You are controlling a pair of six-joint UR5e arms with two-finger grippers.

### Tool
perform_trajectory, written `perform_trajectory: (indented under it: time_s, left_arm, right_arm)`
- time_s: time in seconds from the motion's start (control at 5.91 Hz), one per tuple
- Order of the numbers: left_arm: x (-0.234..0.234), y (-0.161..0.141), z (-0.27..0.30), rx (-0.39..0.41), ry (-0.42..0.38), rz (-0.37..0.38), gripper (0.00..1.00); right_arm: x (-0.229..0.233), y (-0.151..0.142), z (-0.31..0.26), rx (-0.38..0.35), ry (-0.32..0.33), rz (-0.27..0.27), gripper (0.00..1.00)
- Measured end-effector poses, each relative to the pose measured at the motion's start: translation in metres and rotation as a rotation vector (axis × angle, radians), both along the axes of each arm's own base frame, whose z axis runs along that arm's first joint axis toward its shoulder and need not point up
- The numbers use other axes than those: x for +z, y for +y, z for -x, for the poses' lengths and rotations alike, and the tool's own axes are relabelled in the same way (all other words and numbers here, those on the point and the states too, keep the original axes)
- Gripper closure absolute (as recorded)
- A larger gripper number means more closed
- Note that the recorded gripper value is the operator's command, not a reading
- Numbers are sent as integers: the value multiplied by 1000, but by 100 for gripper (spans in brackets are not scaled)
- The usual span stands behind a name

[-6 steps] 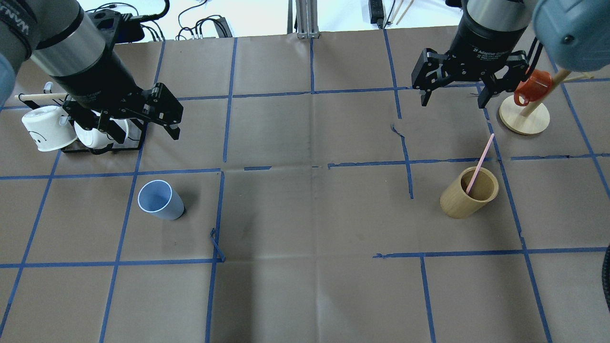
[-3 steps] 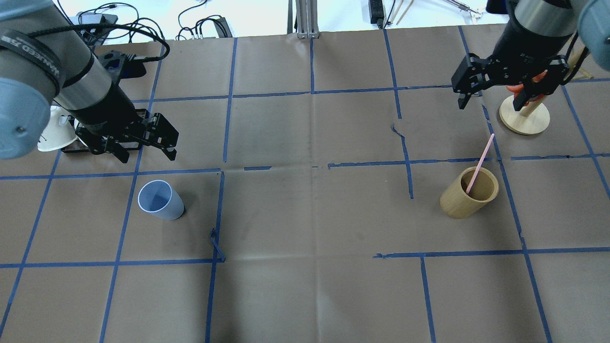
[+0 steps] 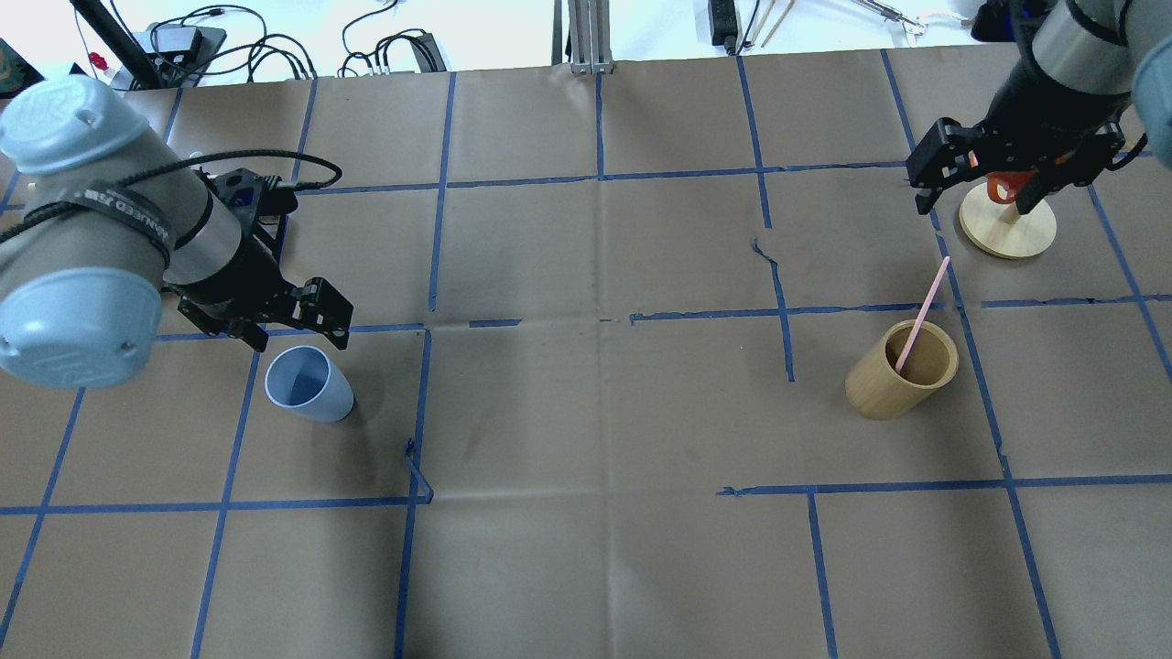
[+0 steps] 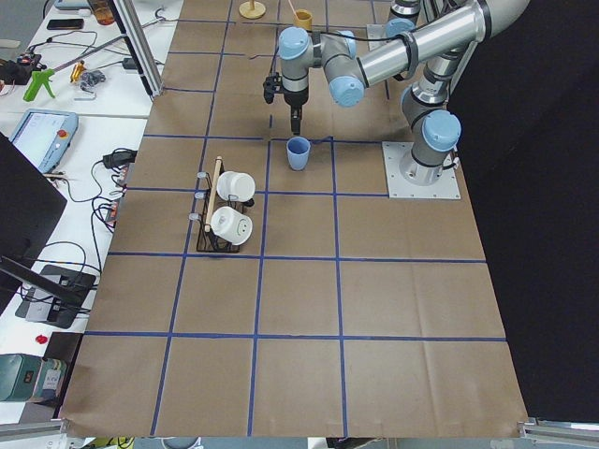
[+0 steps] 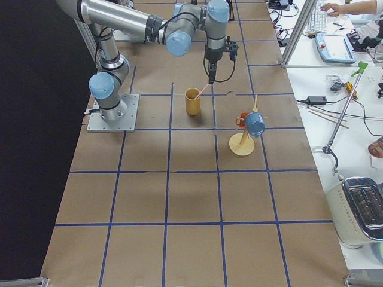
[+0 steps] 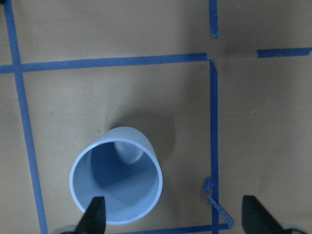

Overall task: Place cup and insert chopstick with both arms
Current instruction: 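Grasp the blue cup with left gripper while right gripper grasps chopstick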

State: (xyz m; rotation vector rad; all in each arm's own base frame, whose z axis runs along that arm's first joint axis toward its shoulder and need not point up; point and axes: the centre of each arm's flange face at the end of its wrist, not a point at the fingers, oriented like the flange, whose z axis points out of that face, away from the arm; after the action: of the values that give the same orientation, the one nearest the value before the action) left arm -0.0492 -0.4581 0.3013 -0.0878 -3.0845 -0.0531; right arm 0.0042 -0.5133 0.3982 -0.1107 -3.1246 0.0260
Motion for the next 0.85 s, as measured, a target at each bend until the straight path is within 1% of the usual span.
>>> perform_trajectory:
  time_s: [0.17,0.34,0.51,0.68,0.85]
  left_arm:
    - [-23,-4,0,-9,2,-4,27]
    - [-38,-7,1,-13,5,-17,73]
    - [-44,-9,1,-11,5,-29,95]
    - [-47,-9,1,-5,3,-36,100]
    - [-45,-10,1,-1,0,-34,100]
  right_arm:
    - [-27,6,2,-6,5,10,0]
    - [-44,11,0,-8,4,4,2]
    - [-51,13,-2,-6,3,-3,40]
    - [-53,14,-3,-5,2,-8,74]
    - [-53,15,-3,-5,1,-15,91]
